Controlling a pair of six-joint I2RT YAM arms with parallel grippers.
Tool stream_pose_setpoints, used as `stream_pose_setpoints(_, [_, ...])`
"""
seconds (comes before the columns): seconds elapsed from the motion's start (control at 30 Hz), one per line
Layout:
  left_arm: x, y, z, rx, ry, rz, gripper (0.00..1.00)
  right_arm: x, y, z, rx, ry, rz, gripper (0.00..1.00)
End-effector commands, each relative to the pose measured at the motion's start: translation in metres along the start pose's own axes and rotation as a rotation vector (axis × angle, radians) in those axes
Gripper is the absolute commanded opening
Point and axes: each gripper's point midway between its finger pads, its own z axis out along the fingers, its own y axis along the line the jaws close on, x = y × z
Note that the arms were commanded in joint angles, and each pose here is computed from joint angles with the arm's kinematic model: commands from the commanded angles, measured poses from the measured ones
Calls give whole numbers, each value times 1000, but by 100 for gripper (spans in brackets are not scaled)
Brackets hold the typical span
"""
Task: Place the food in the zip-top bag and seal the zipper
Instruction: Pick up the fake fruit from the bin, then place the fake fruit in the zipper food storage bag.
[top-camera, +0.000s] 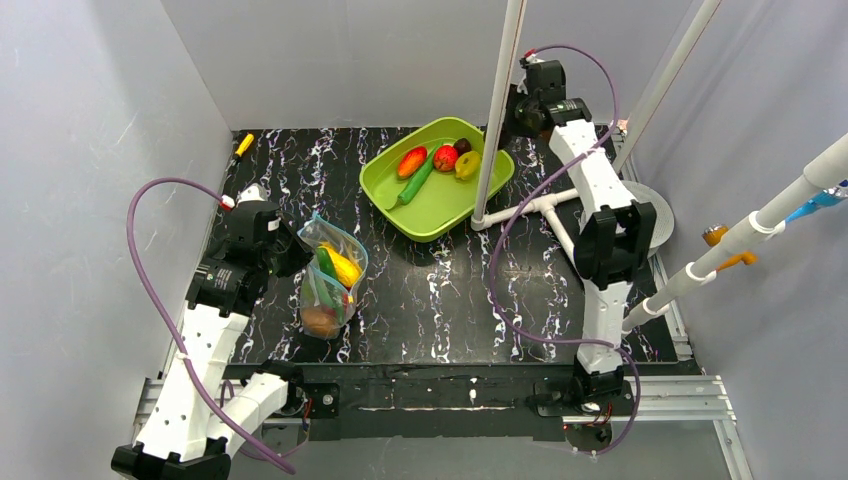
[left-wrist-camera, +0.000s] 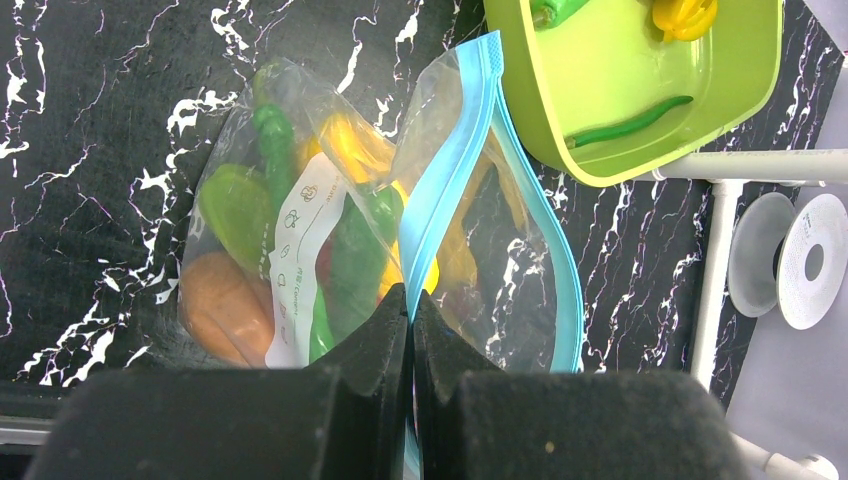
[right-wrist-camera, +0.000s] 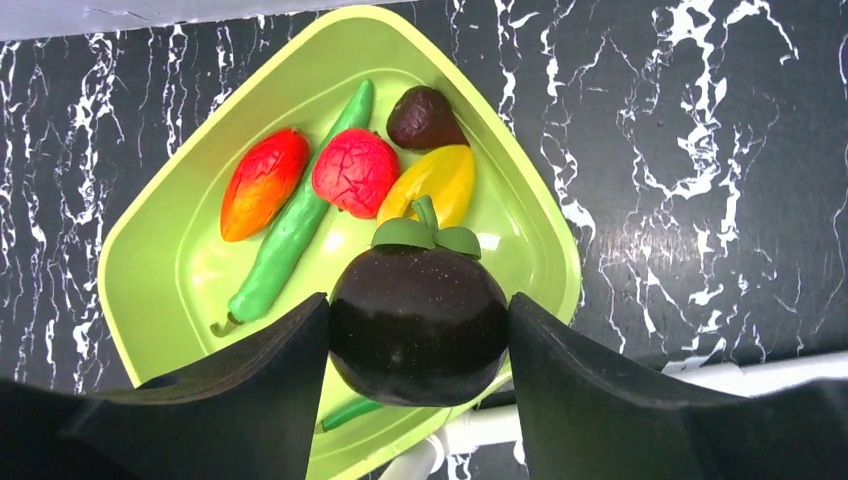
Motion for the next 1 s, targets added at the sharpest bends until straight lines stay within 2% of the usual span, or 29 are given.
stream_pose_setpoints(0.0, [-3, 2, -7, -2, -18, 9, 0, -6, 7, -29, -7, -46, 25, 37])
stream_pose_setpoints(0.43, [-5, -4, 0, 17, -15, 17, 0, 57, -66, -85, 309, -5, -58, 33])
stream_pose_setpoints(0.57, [-5, -5, 3, 20, -11, 16, 0, 93, -79, -101, 351, 60, -34, 32])
stream_pose_setpoints(0.8, [-5, -5, 3, 19, -8, 21, 0, 171, -49, -114, 231, 172, -82, 32])
stream_pose_setpoints(0.97, [-5, -6, 5, 24, -9, 12, 0, 219, 19, -127, 46, 213, -151, 32])
